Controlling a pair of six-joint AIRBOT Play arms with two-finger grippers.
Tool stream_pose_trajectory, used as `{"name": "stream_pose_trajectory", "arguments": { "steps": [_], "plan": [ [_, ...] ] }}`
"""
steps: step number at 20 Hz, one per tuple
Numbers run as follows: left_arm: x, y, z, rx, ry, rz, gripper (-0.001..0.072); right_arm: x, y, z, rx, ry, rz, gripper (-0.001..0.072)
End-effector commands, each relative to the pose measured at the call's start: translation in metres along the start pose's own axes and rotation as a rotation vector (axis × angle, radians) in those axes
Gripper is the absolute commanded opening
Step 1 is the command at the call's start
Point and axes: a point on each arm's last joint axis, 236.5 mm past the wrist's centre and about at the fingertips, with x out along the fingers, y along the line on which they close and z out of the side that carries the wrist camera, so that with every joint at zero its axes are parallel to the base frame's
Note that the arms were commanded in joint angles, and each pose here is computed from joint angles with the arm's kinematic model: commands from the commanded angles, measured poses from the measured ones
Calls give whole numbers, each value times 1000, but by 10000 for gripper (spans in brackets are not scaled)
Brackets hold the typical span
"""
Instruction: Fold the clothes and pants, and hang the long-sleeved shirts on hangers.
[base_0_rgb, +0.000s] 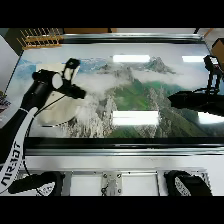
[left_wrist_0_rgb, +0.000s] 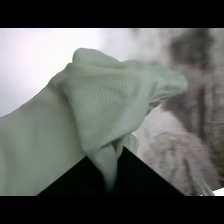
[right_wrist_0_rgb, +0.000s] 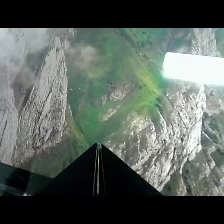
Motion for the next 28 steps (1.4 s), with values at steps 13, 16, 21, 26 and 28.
{"name": "stream_pose_trajectory", "arguments": {
  "steps": [13, 16, 21, 26, 28],
  "plan": [
    [-40, -106, 30, -23, -128, -93, 692, -35, -38, 20, 38, -130, -122, 20],
    [-12, -26, -12, -361, -25, -126, 692, -34, -37, 20, 41, -129, -118, 25],
    [58, 38, -119, -814, 163, -176, 691, -30, -31, 21, 62, -125, -81, 25],
    [90, 35, -139, -951, 135, -273, 691, -16, -18, 23, 115, -108, 7, 25],
    [95, 34, -129, -970, 96, -303, 691, -10, -15, 21, 115, -89, 18, 25]
  ]
}}
